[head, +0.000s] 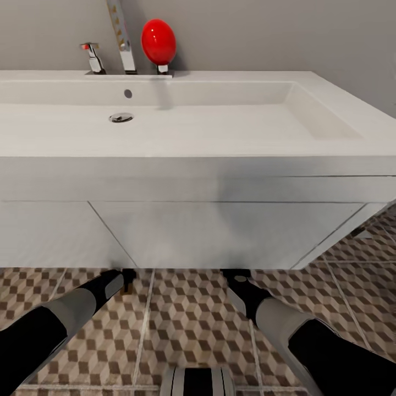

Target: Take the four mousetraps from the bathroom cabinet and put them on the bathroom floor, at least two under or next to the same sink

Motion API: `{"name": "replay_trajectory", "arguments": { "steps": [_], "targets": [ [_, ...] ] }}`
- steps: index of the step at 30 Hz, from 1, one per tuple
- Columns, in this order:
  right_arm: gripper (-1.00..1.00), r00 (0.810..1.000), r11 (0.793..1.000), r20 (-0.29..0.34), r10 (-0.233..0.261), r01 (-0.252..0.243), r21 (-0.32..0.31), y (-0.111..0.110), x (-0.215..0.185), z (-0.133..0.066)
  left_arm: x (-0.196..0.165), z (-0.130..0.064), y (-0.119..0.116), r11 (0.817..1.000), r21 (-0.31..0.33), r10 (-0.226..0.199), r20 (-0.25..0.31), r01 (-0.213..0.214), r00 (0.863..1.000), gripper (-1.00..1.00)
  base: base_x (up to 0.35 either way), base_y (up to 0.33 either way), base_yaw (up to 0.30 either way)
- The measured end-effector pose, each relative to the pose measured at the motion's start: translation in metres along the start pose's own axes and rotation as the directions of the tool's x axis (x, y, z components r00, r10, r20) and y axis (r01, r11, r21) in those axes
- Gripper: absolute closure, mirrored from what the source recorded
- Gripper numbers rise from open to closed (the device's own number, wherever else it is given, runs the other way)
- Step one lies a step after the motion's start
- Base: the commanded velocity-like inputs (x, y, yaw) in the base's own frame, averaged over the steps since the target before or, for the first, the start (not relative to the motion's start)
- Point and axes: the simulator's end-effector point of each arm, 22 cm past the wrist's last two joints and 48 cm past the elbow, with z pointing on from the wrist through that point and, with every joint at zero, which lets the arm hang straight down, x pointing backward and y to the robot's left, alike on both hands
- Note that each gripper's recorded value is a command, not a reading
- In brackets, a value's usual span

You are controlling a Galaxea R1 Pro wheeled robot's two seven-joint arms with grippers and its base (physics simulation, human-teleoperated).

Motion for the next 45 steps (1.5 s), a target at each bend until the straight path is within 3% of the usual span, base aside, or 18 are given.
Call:
{"name": "replay_trajectory", "arguments": {
  "steps": [4,15,30,45],
  "targets": [
    [1.00,1.000,1.000,-0.002,0.014,-0.014,-0.010,0.003,-0.002,0.000,-0.016,-0.003,-0.003,1.000,0.005,-0.008,0.021,0.008,1.000,1.00,-0.067,0.000,0.000],
    [1.00,1.000,1.000,0.000,0.023,-0.023,-0.009,0.003,-0.002,0.000,-0.019,-0.003,-0.005,1.000,0.008,-0.003,0.025,0.003,1.000,1.00,-0.021,0.000,0.000],
    [1.00,1.000,1.000,0.020,-0.008,0.008,-0.006,0.003,-0.003,0.002,-0.014,0.000,-0.004,1.000,0.007,-0.001,0.017,0.001,1.000,1.00,0.000,0.000,0.018],
    [1.00,1.000,1.000,0.019,-0.007,0.007,-0.007,0.004,0.000,0.004,-0.012,0.004,0.005,1.000,-0.012,0.003,0.013,-0.003,1.000,1.00,0.000,0.000,0.008]
  ]
}}
